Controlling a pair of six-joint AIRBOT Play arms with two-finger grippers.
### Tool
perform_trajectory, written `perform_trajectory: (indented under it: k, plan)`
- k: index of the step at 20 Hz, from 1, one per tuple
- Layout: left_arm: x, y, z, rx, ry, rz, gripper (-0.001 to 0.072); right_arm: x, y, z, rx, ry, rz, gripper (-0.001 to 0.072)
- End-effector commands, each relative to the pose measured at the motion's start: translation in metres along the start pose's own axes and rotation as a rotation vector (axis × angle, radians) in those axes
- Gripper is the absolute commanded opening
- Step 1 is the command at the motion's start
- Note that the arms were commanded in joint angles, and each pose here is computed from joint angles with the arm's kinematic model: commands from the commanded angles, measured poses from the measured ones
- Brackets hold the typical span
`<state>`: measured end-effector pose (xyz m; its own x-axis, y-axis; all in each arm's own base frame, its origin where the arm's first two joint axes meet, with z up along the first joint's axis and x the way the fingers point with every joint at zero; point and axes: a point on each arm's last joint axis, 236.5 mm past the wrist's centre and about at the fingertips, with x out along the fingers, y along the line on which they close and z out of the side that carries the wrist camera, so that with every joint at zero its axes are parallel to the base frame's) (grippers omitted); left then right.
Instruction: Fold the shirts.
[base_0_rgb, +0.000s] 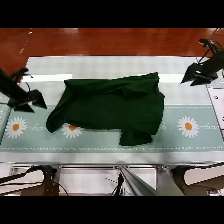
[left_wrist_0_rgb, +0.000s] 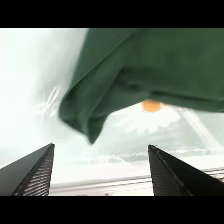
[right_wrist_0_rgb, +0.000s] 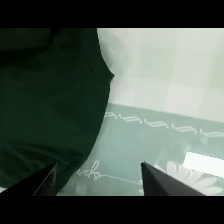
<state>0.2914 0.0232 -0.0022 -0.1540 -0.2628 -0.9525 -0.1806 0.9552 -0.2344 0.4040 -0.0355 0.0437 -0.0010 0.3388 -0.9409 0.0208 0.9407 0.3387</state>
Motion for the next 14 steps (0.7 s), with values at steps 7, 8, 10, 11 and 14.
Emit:
perform_trajectory:
  k: [7,8,10,11,14]
  plan:
    - [0.062,0.033,-0.045,-0.089,0.048,-0.053,0.072,0.03,-0.011,-0.003,0.057,-0.057,0.18,0.0602]
    - [0.07,0.026,-0.043,-0.099,0.036,-0.089,0.072,0.03,-0.01,-0.001,0.052,-0.067,0.183,0.0602]
    - [0.083,0.009,-0.041,-0.093,0.016,-0.169,0.072,0.03,-0.01,-0.001,0.046,-0.07,0.181,0.0601]
    - [0.088,0.004,-0.041,-0.084,0.007,-0.194,0.072,0.03,-0.01,0.0,0.045,-0.071,0.181,0.0601]
    - [0.099,0.002,-0.041,-0.078,0.002,-0.2,0.072,0.03,-0.01,-0.001,0.045,-0.07,0.182,0.06]
